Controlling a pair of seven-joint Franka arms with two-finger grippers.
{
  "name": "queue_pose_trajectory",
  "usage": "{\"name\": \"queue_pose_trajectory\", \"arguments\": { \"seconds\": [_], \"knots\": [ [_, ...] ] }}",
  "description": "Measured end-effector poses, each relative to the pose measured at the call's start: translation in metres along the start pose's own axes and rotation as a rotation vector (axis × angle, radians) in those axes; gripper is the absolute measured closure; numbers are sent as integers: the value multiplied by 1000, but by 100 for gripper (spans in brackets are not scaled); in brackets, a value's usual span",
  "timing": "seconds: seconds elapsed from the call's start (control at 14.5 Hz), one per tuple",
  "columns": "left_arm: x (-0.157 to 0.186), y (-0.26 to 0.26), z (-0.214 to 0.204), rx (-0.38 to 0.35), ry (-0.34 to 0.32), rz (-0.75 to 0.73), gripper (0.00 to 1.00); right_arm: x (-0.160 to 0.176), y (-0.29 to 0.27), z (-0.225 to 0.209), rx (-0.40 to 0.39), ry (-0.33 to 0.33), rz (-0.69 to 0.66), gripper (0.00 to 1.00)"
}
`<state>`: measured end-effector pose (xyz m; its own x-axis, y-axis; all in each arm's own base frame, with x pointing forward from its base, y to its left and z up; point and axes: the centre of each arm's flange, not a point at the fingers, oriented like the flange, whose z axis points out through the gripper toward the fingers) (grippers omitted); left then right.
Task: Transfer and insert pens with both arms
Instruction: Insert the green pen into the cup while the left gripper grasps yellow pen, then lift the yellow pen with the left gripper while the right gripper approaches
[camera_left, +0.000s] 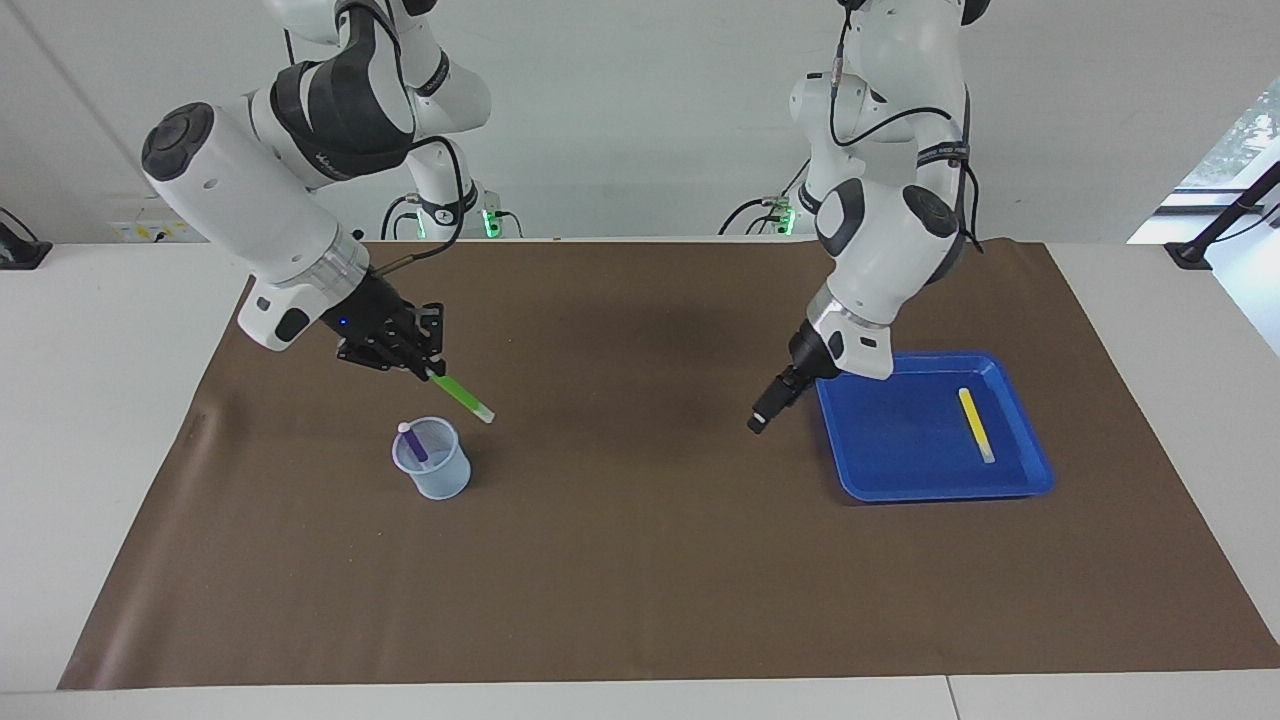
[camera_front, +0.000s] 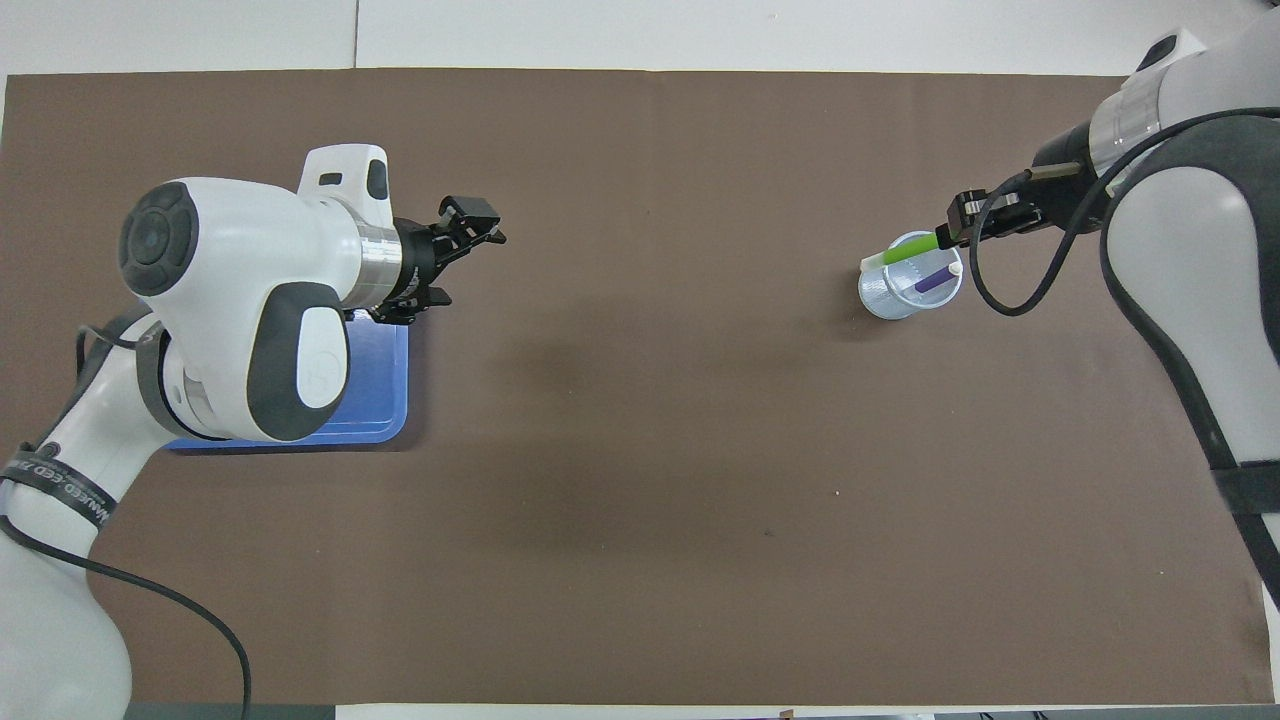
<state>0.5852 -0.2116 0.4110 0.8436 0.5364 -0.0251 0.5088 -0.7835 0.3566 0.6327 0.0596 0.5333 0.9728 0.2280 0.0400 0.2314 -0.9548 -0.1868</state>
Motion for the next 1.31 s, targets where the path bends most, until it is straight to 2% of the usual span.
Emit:
{"name": "queue_pose_trajectory", "arguments": {
  "seconds": [0.07, 0.21, 0.41, 0.62, 0.96, 1.1, 1.31],
  "knots": [
    [16, -21, 0, 34, 16, 78, 0, 1, 4, 2, -63, -16, -68, 82],
    [43, -62, -3, 88, 28, 220, 0, 4, 2, 6, -131, -30, -144, 82],
    [79, -113, -18, 162, 42, 387, 0, 9, -2, 21, -152, -18, -172, 82],
    [108, -154, -28, 224, 43, 516, 0, 6, 5, 47, -179, -34, -205, 82],
    [146, -223, -27, 259, -5, 645, 0, 5, -22, 83, -282, -28, -331, 82],
    [150, -234, -14, 263, -33, 657, 0, 5, -30, 89, -291, -26, -351, 82],
    [149, -241, 7, 268, -72, 655, 0, -2, -25, 104, -284, -57, -347, 82]
  ]
}}
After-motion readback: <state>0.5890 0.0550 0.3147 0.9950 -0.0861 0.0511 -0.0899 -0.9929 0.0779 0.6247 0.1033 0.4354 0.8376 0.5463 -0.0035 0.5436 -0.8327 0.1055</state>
